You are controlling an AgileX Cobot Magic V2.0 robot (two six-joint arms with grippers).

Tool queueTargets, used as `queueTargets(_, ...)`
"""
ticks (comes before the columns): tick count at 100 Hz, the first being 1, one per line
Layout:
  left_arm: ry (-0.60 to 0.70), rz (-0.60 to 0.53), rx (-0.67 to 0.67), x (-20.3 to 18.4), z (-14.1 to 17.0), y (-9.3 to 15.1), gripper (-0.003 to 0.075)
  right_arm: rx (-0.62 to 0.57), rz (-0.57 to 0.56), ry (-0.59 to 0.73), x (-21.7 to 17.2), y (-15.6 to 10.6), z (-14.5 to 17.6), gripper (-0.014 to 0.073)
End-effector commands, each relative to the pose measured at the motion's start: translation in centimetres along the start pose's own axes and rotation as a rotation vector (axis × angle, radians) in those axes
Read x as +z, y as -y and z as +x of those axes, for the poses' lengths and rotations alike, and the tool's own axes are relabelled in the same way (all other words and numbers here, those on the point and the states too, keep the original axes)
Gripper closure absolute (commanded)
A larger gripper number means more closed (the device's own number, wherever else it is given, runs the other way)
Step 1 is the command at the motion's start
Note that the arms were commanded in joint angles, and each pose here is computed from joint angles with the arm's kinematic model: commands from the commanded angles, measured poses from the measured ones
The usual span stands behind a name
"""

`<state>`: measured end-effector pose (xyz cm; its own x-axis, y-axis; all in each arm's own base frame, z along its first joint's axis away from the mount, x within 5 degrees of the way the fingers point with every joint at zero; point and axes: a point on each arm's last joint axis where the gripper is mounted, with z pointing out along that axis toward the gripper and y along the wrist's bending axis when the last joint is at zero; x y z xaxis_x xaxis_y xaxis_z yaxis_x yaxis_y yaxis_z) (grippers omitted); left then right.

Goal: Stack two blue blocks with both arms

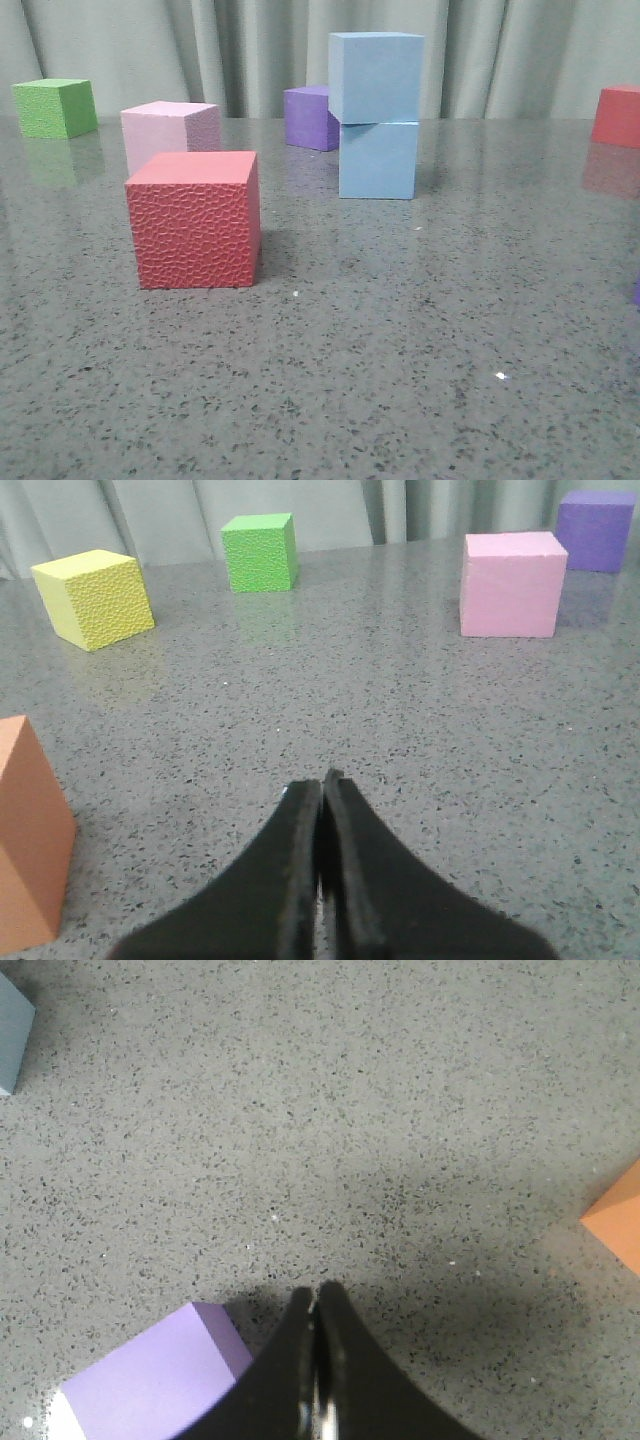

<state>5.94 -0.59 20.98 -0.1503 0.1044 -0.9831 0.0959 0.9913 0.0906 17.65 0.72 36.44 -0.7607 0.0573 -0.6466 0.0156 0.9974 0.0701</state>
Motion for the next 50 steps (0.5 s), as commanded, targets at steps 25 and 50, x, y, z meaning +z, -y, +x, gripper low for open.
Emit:
queueTargets(25, 0.118, -0.038, -0.043, -0.4, 0.5, -0.2, 0.0739, -0.006, 0.002, 0.087, -0.9, 0.1, -0.9, 0.0718)
queueTargets(50, 0.122, -0.047, -0.062, -0.2, 0.9, -0.2, 0.0739, -0.006, 0.002, 0.087, -0.9, 0.1, -0.9, 0.0718)
